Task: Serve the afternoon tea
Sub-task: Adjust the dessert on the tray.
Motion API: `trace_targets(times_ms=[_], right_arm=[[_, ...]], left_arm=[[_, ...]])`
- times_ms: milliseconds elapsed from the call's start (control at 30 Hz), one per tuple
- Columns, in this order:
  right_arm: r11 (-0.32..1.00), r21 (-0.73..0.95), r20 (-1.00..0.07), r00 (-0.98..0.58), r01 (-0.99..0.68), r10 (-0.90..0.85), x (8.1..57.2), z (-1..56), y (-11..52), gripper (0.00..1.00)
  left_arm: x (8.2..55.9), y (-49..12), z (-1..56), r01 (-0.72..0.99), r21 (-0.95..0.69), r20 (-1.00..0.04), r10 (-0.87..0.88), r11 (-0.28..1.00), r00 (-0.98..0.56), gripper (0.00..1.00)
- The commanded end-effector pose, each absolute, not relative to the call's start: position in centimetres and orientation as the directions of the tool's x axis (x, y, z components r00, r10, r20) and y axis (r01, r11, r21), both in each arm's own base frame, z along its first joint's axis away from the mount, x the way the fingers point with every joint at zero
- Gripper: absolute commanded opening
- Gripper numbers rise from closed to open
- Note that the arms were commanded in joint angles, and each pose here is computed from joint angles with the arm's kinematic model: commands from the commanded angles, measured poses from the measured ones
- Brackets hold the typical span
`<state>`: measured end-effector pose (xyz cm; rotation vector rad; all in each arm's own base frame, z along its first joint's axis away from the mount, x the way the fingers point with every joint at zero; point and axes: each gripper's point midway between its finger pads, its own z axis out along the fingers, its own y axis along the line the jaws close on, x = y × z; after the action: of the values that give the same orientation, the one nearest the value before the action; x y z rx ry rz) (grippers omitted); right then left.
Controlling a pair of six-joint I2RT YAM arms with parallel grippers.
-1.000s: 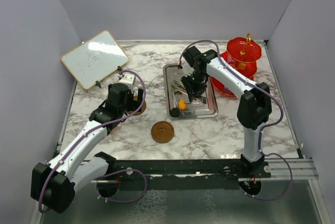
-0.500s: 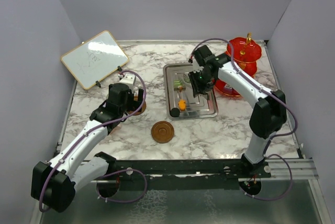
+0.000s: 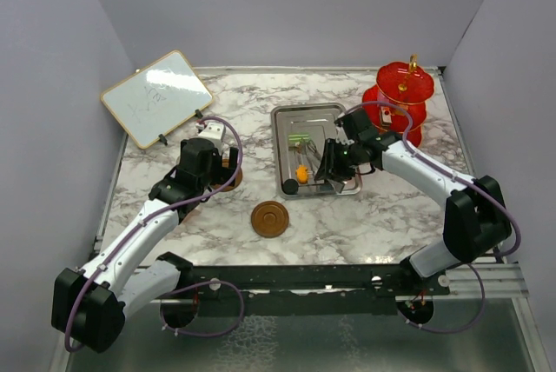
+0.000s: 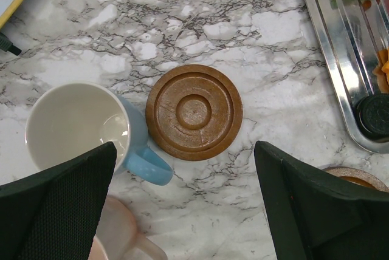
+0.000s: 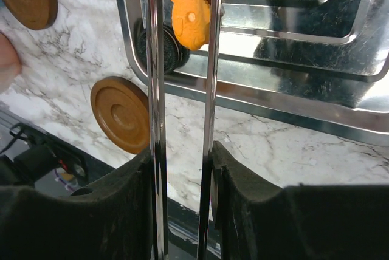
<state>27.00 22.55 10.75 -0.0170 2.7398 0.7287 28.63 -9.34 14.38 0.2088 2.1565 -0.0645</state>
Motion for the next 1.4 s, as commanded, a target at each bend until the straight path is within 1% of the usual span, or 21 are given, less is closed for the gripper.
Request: trace_targets(times_ms=[0, 167, 333, 533, 633, 867, 933, 1033, 1233, 1367], right_arm=[[0.792, 0.606, -0.329, -0.929, -0.068, 0.172, 28.6, 13.0, 24.8, 0.36], [0.763, 0.647, -0.282, -0.934, -0.014, 0.222, 28.8, 12.3, 25.3, 0.37], [0.749, 0.661, -0.252, -0.931, 0.035, 0.266, 29.0, 11.8, 25.3, 0.42], [0.737, 0.668, -0.226, -0.916, 0.101, 0.331, 28.6, 11.4, 24.7, 0.42], [0.724, 0.681, -0.23, -0.907, 0.108, 0.352, 28.3, 11.6, 24.5, 0.42], [0.712, 0.692, -0.201, -0.914, 0.123, 0.353, 28.4, 10.9, 24.9, 0.41], [0.689, 0.714, -0.178, -0.919, 0.126, 0.352, 28.7, 10.9, 25.4, 0.41], [0.672, 0.731, -0.174, -0.921, 0.116, 0.348, 29.7, 11.1, 26.2, 0.41], [0.692, 0.708, -0.173, -0.915, 0.141, 0.363, 31.4, 10.5, 26.5, 0.42], [0.673, 0.727, -0.171, -0.912, 0.14, 0.374, 31.7, 10.3, 26.9, 0.41]], left_arm=[[29.3, -9.8, 15.9, 0.189, 0.015, -0.851, 0.112, 0.982, -0.513, 0.99], [29.3, -9.8, 16.0, 0.185, 0.017, -0.852, 0.111, 0.983, -0.511, 0.99], [29.3, -9.8, 15.9, 0.188, 0.016, -0.852, 0.112, 0.982, -0.512, 0.99], [29.3, -9.8, 15.9, 0.185, 0.019, -0.851, 0.112, 0.983, -0.512, 0.99], [29.2, -9.7, 15.9, 0.184, 0.019, -0.851, 0.113, 0.983, -0.512, 0.99], [29.3, -9.8, 15.9, 0.186, 0.017, -0.851, 0.112, 0.982, -0.513, 0.99], [29.3, -9.8, 15.9, 0.187, 0.017, -0.852, 0.112, 0.982, -0.512, 0.99], [29.3, -9.8, 15.9, 0.186, 0.018, -0.85, 0.113, 0.982, -0.514, 0.99], [29.3, -9.8, 15.9, 0.185, 0.019, -0.851, 0.113, 0.983, -0.512, 0.99], [29.3, -9.8, 15.8, 0.187, 0.018, -0.85, 0.113, 0.982, -0.514, 0.99]])
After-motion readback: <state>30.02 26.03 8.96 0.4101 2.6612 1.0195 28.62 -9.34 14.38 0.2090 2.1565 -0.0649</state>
